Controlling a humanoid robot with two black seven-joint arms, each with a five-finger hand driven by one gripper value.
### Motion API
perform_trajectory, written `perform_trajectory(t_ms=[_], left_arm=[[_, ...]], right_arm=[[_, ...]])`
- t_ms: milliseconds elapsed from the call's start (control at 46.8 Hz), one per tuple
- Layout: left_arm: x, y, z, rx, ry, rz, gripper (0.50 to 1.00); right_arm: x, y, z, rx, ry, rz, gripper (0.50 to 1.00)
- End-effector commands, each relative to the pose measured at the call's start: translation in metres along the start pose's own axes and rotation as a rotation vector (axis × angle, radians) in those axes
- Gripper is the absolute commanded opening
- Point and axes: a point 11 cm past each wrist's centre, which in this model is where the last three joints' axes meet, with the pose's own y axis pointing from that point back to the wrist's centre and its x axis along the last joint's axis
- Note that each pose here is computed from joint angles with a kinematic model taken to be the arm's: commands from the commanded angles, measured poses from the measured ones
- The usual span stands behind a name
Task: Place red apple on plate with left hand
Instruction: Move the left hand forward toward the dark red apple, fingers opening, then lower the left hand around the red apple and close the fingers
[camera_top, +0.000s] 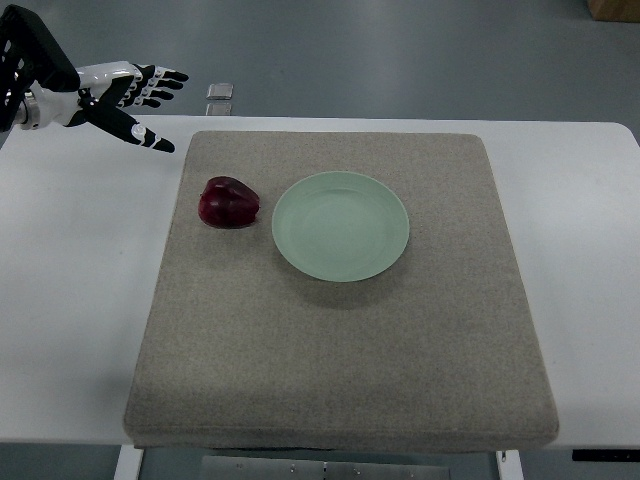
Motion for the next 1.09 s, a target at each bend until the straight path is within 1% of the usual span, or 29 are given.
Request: perform_trajectory(t_ms=[0,150,278,449,641,769,1068], left_arm=[[-0.003,0.009,0.005,-0.005,-0.096,-0.017,0.996],[-0.024,0.006,0.008,-0.017,-0.291,-0.082,0.996],[-0.040,0.001,0.013,-0.042,-0.383,-0.118,0.994],[-0.060,-0.015,0.009,-0.048,-0.404,-0.135,0.990],[-0.074,-0.032,0.006,-0.050,-0.461,-0.109,0.990],[-0.075,-0.035,0.006,-0.050,-0.458,-0.111,0.990],[-0.091,-0.044,0.005,-0.053,-0.459,-0.144,0.986]], right_arm=[[0.000,0.000,0.000,0.001,0.000,0.000,0.930],[0.000,0.000,0.000,0.001,0.000,0.000,0.930],[0.000,0.000,0.000,0.001,0.000,0.000,0.928],[0.000,0.000,0.000,0.001,0.000,0.000,0.930],[0.000,0.000,0.000,-0.001,0.000,0.000,0.930],[0.000,0.000,0.000,-0.001,0.000,0.000,0.928],[0.000,0.000,0.000,0.001,0.000,0.000,0.930]])
